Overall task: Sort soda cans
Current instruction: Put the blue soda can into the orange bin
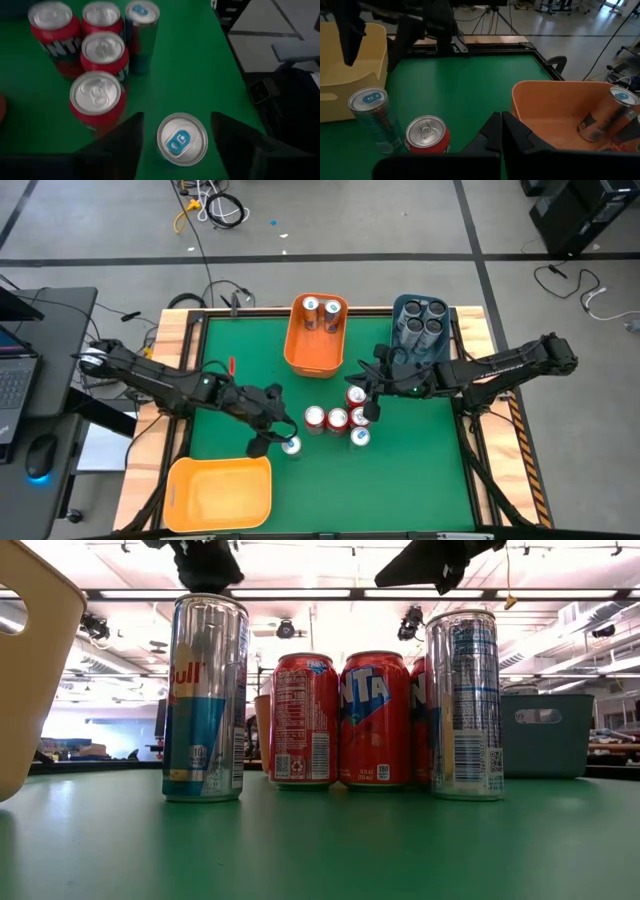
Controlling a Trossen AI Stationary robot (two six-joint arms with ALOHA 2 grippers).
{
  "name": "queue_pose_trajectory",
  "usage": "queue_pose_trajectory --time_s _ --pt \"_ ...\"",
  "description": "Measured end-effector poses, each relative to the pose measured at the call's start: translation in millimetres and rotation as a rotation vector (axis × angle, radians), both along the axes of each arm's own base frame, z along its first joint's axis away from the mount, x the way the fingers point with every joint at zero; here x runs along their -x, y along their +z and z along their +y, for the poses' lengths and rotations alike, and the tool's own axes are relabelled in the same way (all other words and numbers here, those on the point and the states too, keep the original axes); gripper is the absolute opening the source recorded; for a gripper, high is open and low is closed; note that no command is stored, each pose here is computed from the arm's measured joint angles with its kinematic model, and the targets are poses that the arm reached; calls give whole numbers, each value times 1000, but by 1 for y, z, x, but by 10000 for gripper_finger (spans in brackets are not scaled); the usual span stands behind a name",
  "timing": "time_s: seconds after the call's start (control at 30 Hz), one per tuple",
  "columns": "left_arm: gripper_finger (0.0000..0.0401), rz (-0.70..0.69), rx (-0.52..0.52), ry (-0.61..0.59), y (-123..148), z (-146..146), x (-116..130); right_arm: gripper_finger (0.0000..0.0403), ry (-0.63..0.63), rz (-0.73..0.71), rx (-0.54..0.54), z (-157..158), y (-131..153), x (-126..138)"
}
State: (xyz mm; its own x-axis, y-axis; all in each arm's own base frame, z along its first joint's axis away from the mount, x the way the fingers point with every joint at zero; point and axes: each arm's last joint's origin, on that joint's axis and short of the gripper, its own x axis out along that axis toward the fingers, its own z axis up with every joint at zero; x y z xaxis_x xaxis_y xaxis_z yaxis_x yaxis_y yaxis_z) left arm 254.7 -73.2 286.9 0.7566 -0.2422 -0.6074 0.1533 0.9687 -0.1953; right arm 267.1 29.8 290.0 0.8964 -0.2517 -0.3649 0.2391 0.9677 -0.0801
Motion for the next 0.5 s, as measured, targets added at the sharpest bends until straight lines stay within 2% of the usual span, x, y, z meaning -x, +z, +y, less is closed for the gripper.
queue_pose_trajectory --time_s 0.1,0.23,0.5 --pt "277 35 28 13 -6 -2 -4 0 0 1 1 0 0 0" --pt "307 70 27 3 -14 -8 -8 0 1 1 2 0 0 0" --pt "321 103 52 16 -19 -13 -9 0 1 1 2 0 0 0"
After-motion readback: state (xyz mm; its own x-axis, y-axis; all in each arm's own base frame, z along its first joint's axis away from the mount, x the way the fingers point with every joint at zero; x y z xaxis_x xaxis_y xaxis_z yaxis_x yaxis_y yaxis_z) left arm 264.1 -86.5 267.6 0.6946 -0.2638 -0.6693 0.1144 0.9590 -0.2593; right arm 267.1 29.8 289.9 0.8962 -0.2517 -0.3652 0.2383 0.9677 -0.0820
